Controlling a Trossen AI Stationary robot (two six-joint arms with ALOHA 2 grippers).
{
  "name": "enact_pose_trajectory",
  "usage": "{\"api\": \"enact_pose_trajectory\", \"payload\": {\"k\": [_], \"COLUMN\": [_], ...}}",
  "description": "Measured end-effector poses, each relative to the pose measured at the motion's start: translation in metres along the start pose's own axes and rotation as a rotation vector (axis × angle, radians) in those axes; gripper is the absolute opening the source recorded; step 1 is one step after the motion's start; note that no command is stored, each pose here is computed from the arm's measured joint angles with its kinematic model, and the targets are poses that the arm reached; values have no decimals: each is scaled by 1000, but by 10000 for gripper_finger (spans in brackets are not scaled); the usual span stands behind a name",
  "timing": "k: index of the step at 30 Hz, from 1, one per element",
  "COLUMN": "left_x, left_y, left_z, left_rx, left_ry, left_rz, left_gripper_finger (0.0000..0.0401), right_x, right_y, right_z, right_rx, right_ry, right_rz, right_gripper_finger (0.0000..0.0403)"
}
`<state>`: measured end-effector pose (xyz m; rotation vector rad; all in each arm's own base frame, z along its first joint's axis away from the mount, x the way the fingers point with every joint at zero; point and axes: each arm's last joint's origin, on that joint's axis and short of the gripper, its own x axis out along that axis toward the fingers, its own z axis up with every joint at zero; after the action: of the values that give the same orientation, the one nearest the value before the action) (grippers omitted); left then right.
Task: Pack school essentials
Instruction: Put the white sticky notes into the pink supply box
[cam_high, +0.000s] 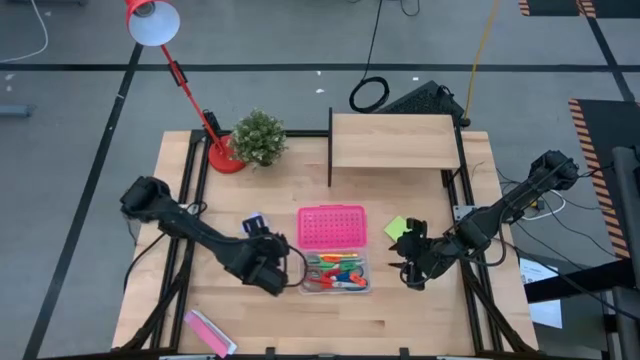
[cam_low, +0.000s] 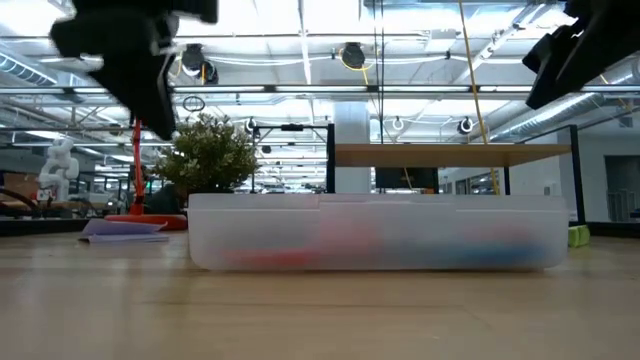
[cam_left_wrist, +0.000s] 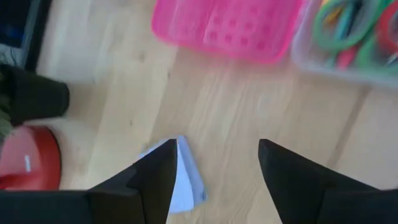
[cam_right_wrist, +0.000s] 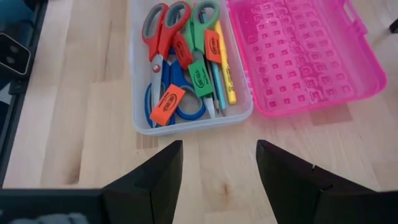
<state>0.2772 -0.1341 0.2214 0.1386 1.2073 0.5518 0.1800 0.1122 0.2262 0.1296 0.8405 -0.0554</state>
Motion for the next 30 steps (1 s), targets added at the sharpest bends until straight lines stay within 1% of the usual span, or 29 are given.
{"api": "enact_pose_trajectory", "payload": {"k": [4, 9, 14, 18, 21, 24, 26, 30], "left_x": [16, 33, 43, 55, 63, 66, 65, 65], "left_y": [10, 26, 35, 31, 28, 30, 29, 29], "left_z": [-28, -57, -77, -89, -97, -101, -101, -102], "left_rx": [55, 87, 153, 194, 226, 238, 215, 243], "left_ry": [53, 39, 2, -54, -66, -62, -71, -44], "left_rz": [29, 13, -10, -18, -21, 13, 6, -8], "left_gripper_finger": [234, 231, 219, 225, 232, 234, 232, 217], "right_x": [0, 0, 0, 0, 0, 0, 0, 0], "right_y": [0, 0, 0, 0, 0, 0, 0, -1], "right_z": [0, 0, 0, 0, 0, 0, -1, 0], "right_rx": [-1, -4, -11, -26, -27, -37, -53, -65], "right_ry": [2, 2, 2, -1, 1, 7, 19, 19], "right_rz": [-1, -2, -2, 0, 0, 6, 20, 15], "right_gripper_finger": [198, 198, 198, 198, 198, 198, 198, 198]}}
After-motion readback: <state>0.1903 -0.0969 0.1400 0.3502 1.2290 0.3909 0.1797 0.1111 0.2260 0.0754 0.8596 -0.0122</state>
